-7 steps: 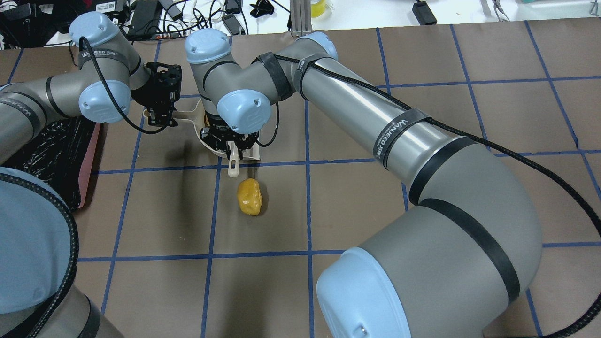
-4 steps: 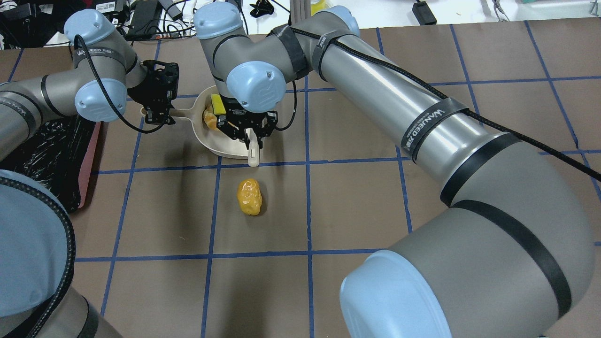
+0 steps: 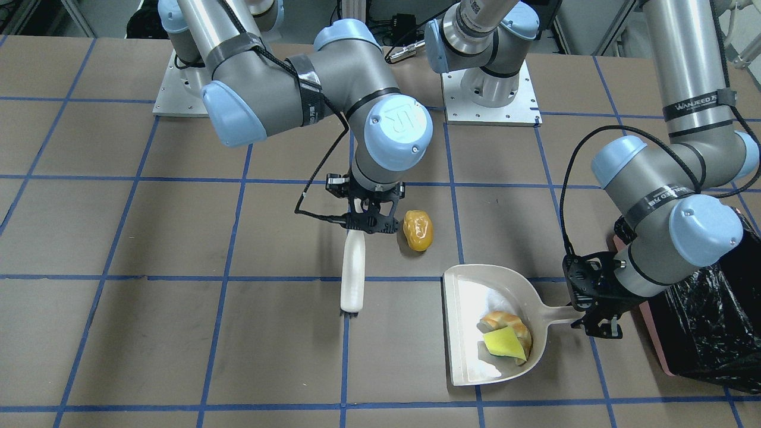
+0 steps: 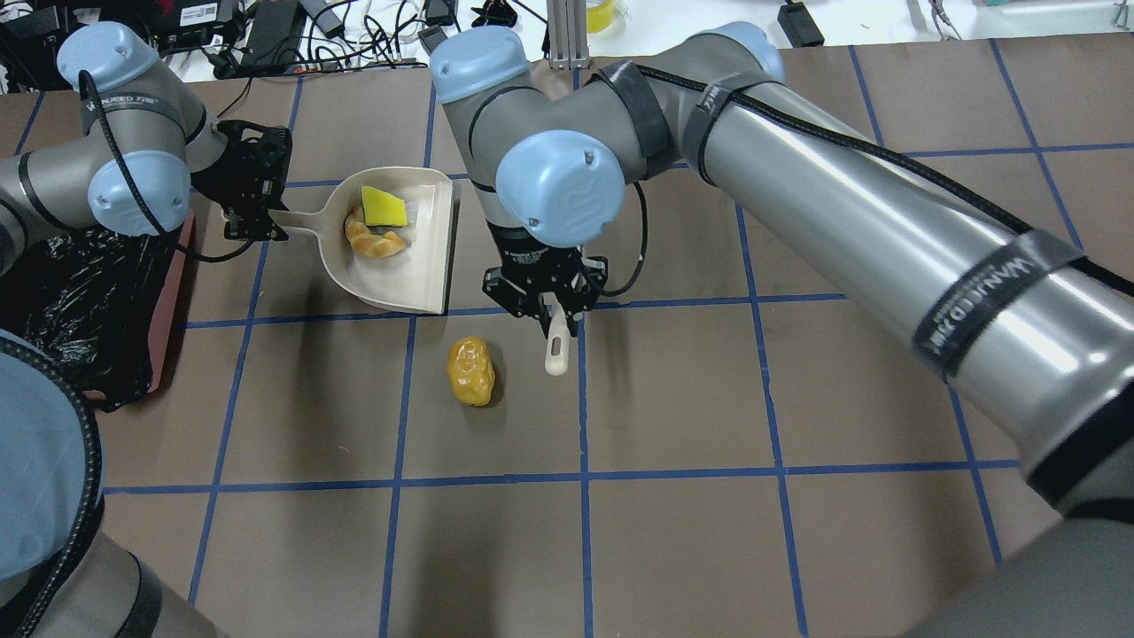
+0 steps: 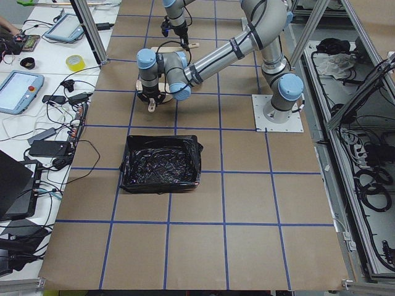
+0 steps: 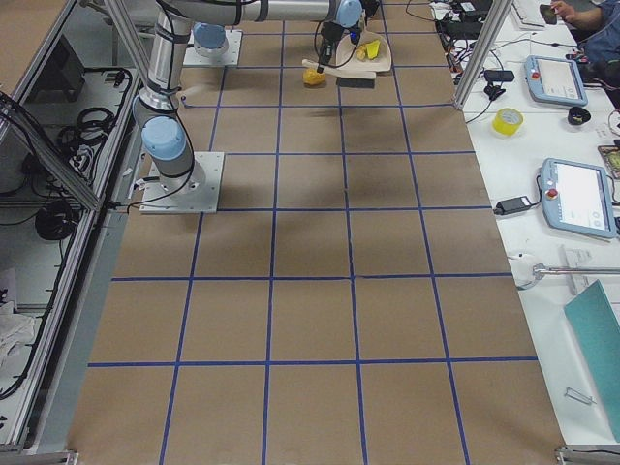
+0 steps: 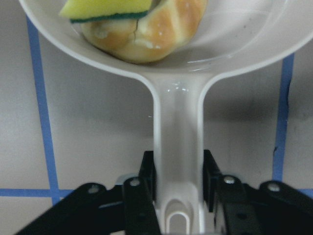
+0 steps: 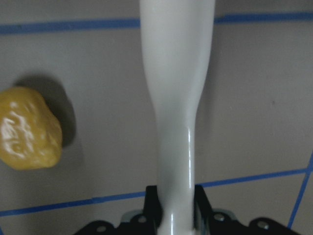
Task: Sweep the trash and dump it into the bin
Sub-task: 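Sweep the yellow potato toward the dustpan with the brush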
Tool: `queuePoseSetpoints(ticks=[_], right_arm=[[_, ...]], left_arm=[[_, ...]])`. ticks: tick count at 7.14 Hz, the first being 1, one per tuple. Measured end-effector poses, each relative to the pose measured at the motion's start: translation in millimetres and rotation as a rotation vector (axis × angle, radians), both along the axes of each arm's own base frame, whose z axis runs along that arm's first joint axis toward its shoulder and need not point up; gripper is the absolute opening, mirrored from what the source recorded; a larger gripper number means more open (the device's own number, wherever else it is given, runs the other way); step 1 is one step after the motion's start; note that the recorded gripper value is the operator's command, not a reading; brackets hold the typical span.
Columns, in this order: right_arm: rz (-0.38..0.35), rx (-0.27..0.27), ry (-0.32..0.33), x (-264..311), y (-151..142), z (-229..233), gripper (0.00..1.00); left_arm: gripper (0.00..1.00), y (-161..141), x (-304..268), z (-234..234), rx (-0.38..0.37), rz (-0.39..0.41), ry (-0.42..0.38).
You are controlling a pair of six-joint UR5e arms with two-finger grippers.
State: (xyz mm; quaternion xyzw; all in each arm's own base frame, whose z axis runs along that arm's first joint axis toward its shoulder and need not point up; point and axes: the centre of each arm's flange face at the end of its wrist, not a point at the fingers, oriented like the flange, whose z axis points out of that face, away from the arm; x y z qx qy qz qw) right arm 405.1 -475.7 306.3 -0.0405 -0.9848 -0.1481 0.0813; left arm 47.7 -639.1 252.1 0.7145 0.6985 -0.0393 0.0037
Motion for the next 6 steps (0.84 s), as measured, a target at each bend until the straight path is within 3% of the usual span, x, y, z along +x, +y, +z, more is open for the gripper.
queuePoseSetpoints(ticks=[3,4,6], right_arm=[[-0.155,0.07,0.015,22.9,132.8,-12.5,0.0],[-0.195,0.095,0.01,38.3,157.3,-20.2,0.0],[-0.219,0.101,-0.026,65.6,166.1,-49.5,0.0]], left_arm=[[0.0,65.2,-7.5,-5.0,0.067,-0.047,-0.055],[0.0,83.1,-10.6,-5.3,0.083,-0.052,-0.074],[0.0,98.2,-14.2,-5.9,0.096,-0.047,-0.084]])
